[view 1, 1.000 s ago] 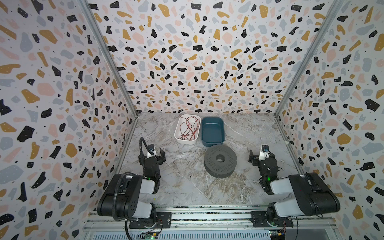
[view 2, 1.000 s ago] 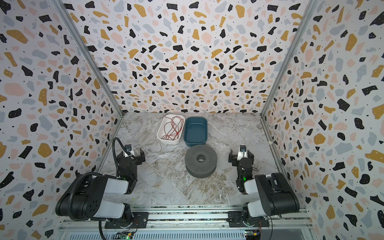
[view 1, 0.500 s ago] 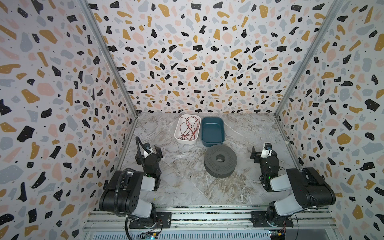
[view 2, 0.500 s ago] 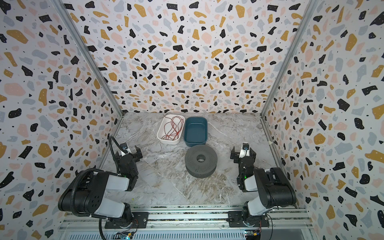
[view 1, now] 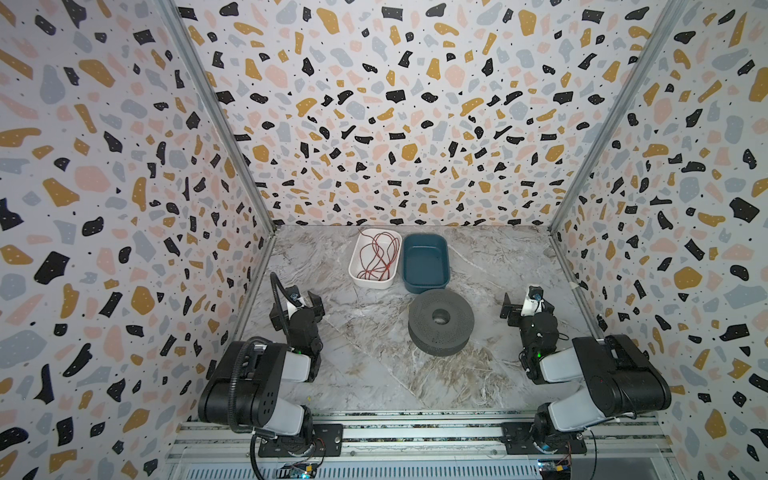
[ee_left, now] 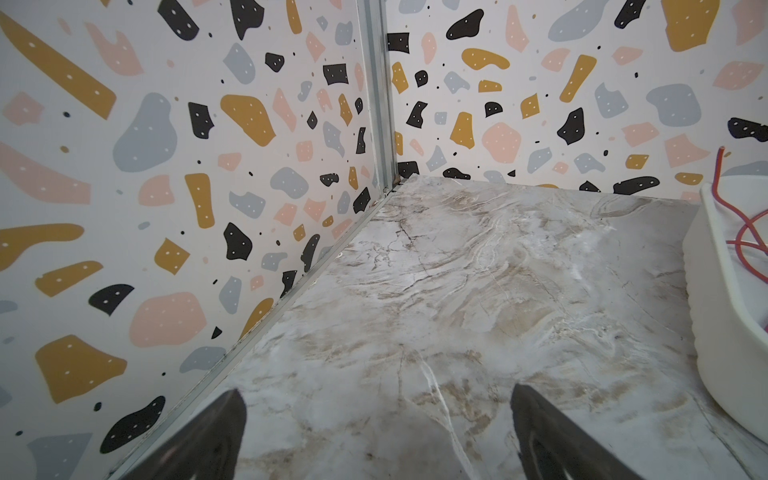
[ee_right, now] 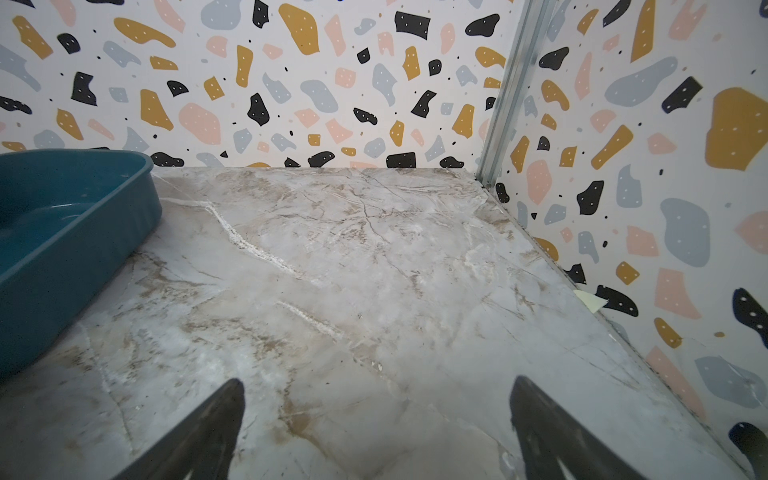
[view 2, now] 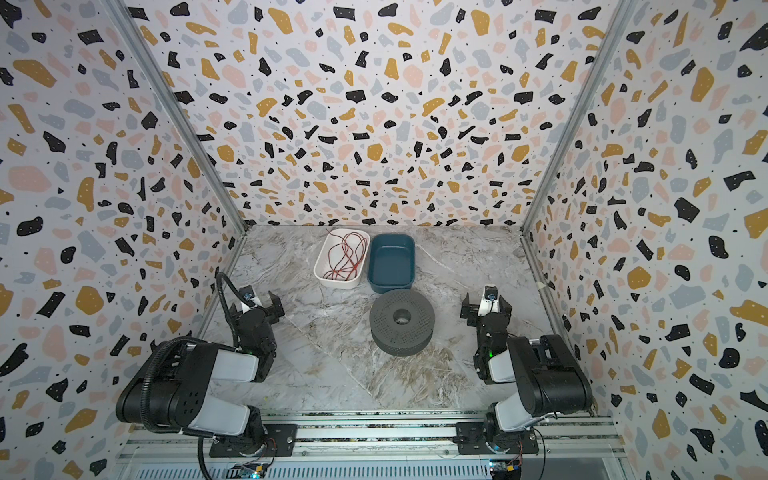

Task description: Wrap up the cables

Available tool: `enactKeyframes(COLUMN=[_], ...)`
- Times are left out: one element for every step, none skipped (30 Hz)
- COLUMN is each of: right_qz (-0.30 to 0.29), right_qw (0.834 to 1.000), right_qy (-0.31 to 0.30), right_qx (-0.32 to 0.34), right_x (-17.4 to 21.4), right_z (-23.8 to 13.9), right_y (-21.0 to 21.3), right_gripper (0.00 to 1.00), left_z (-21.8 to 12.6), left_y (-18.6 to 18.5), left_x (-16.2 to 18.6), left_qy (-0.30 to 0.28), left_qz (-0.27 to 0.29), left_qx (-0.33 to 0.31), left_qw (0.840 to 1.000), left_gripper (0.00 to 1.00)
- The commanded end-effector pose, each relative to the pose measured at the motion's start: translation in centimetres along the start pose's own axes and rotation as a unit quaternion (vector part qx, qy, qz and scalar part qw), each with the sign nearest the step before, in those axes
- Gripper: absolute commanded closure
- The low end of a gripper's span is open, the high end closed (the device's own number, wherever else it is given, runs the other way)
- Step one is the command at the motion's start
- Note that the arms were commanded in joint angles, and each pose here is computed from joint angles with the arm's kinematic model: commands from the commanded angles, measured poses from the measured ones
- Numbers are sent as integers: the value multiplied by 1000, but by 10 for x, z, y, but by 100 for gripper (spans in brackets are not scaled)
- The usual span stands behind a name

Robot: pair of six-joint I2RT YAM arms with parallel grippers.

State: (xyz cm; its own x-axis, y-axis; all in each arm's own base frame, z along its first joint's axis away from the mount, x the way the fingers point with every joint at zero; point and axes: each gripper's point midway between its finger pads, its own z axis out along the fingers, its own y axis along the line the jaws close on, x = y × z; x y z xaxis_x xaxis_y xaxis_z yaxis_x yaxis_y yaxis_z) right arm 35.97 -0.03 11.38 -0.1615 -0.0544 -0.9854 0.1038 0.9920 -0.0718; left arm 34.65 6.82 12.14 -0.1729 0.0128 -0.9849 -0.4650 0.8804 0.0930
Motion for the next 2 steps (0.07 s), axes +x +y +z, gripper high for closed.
enactKeyframes(right_qz=[3, 3], right_qw=[1000, 1000], right_qy=[-17, -17], right_qx=[-3, -2], right_x=[-13, -13], right_z=[2, 2], right_y=[3, 2], right_gripper=[1, 1], left_z=[0, 0], left_y=[5, 5], left_x=[-14, -14], left_qy=[-24, -25], left_qz=[-21, -21], left_qx=[-11, -11], left_qw=[999, 999], left_gripper=[1, 0])
